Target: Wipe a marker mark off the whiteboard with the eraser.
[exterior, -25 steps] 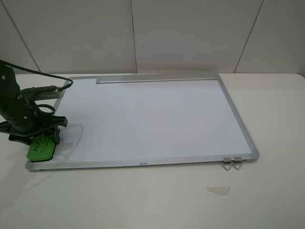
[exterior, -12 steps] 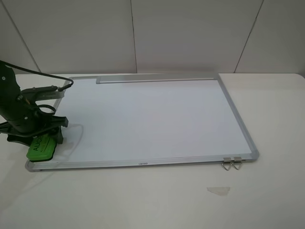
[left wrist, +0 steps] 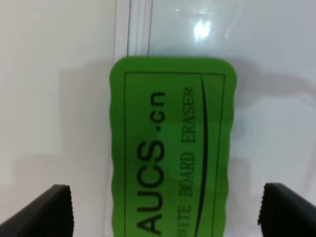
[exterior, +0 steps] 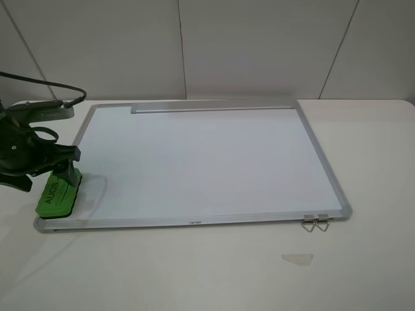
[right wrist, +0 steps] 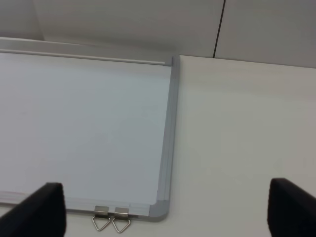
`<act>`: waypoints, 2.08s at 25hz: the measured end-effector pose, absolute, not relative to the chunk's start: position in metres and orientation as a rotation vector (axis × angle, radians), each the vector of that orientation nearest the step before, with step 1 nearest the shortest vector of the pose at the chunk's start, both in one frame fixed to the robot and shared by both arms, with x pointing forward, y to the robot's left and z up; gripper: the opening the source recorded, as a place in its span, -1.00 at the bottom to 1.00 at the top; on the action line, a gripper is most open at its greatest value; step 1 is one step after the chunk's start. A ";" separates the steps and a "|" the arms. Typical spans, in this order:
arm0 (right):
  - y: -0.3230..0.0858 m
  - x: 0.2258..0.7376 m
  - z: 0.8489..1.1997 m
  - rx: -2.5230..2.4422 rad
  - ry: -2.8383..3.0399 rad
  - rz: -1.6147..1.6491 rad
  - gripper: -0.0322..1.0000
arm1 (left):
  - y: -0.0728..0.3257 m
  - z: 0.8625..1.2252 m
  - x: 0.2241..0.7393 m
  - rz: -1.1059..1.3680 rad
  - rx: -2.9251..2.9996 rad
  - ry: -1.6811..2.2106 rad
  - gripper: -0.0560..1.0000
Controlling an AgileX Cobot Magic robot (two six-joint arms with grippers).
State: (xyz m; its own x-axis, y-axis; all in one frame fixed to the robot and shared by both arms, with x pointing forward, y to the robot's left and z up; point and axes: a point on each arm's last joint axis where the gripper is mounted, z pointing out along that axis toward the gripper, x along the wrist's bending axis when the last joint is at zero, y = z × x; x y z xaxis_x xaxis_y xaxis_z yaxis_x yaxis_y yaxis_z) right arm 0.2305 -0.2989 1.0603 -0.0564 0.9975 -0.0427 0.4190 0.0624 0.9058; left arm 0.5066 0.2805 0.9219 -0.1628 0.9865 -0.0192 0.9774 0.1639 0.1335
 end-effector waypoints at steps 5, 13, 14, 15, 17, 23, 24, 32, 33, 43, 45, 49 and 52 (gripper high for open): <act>-0.299 0.230 1.060 1.456 1.583 0.965 0.64 | 0.282 0.959 0.500 0.097 2.045 2.326 0.56; -0.299 0.230 1.060 1.456 1.583 0.965 0.64 | 0.287 0.993 0.465 -0.123 2.223 2.448 0.56; -0.299 0.230 1.060 1.456 1.583 0.965 0.64 | 0.287 0.996 0.461 -0.136 2.234 2.455 0.56; -0.299 0.230 1.060 1.456 1.583 0.965 0.64 | 0.288 1.002 0.457 -0.133 2.233 2.453 0.56; -0.299 0.230 1.060 1.456 1.583 0.965 0.64 | 0.288 1.012 0.451 -0.087 2.212 2.428 0.56; -0.299 0.230 1.060 1.456 1.583 0.965 0.64 | 0.291 1.053 0.413 0.127 2.105 2.289 0.56; -0.299 0.230 1.060 1.456 1.583 0.965 0.64 | 0.292 1.056 0.404 0.150 2.093 2.271 0.56; -0.299 0.230 1.060 1.456 1.583 0.965 0.64 | 0.299 1.058 0.321 0.369 2.033 2.055 0.56; -0.299 0.230 1.060 1.456 1.583 0.965 0.64 | 0.300 1.055 0.312 0.392 2.020 2.035 0.56; -0.299 0.230 1.060 1.456 1.583 0.965 0.64 | 0.298 1.044 0.272 0.592 1.859 1.773 0.56; -0.299 0.230 1.060 1.456 1.583 0.965 0.64 | 0.298 1.044 0.265 0.630 1.830 1.724 0.56; -0.299 0.230 1.060 1.456 1.583 0.965 0.64 | 0.299 1.046 0.249 0.715 1.750 1.636 0.56; -0.299 0.230 1.060 1.456 1.583 0.965 0.64 | 0.300 1.047 0.236 0.771 1.692 1.579 0.56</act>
State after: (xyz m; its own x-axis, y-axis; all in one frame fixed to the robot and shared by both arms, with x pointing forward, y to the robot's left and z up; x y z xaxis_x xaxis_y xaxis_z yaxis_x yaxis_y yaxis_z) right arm 0.2305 -0.2989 1.0603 -0.0564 0.9975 -0.0427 0.4190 0.0624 0.9058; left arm 0.2361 0.2997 1.0465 0.0844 0.9959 -0.0314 0.5875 -0.0242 0.8089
